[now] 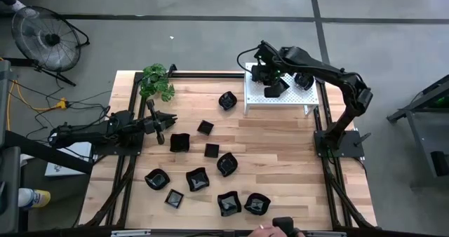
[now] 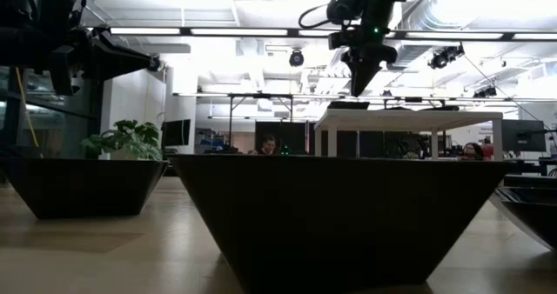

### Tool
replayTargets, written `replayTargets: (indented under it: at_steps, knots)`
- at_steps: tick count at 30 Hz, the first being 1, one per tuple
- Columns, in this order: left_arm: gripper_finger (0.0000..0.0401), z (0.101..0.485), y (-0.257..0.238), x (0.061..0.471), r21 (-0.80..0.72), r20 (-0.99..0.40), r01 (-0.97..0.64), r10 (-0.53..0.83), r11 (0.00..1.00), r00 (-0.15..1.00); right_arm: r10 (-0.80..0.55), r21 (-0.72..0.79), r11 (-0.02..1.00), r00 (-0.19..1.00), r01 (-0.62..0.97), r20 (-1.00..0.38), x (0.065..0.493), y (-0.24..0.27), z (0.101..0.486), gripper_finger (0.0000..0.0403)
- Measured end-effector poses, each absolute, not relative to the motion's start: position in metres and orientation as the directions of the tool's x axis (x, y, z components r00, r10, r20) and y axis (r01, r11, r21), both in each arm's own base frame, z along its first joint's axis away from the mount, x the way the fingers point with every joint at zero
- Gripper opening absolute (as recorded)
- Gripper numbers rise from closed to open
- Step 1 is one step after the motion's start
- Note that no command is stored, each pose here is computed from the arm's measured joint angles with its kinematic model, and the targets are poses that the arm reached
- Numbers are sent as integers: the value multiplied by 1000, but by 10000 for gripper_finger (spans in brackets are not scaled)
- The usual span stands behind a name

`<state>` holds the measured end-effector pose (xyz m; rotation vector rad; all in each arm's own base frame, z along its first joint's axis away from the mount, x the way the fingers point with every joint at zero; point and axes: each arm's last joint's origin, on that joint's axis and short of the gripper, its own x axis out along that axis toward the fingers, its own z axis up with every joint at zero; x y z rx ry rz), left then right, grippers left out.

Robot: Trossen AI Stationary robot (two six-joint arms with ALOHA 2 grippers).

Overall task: Pick & Place Mini shaped plates
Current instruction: Stack the leaf-shaped plate on top of the leaf-shaped plate on the shelf

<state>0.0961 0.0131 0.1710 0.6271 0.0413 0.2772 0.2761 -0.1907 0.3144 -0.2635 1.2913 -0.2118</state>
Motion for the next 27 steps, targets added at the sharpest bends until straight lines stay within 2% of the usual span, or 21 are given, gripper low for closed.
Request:
replayTargets:
  at_steps: [14, 20, 27]
  knots:
    - [46, 171, 13, 96, 584, 45, -244, 269, 774, 962, -300, -251, 951, 351, 178, -887, 271, -152, 344, 139]
    - [46, 171, 13, 96, 584, 45, -243, 268, 774, 962, -257, -193, 959, 353, 206, -900, 264, -123, 355, 150]
    - [46, 171, 13, 96, 584, 45, -243, 268, 774, 962, -183, -136, 979, 349, 153, -919, 258, -84, 363, 149]
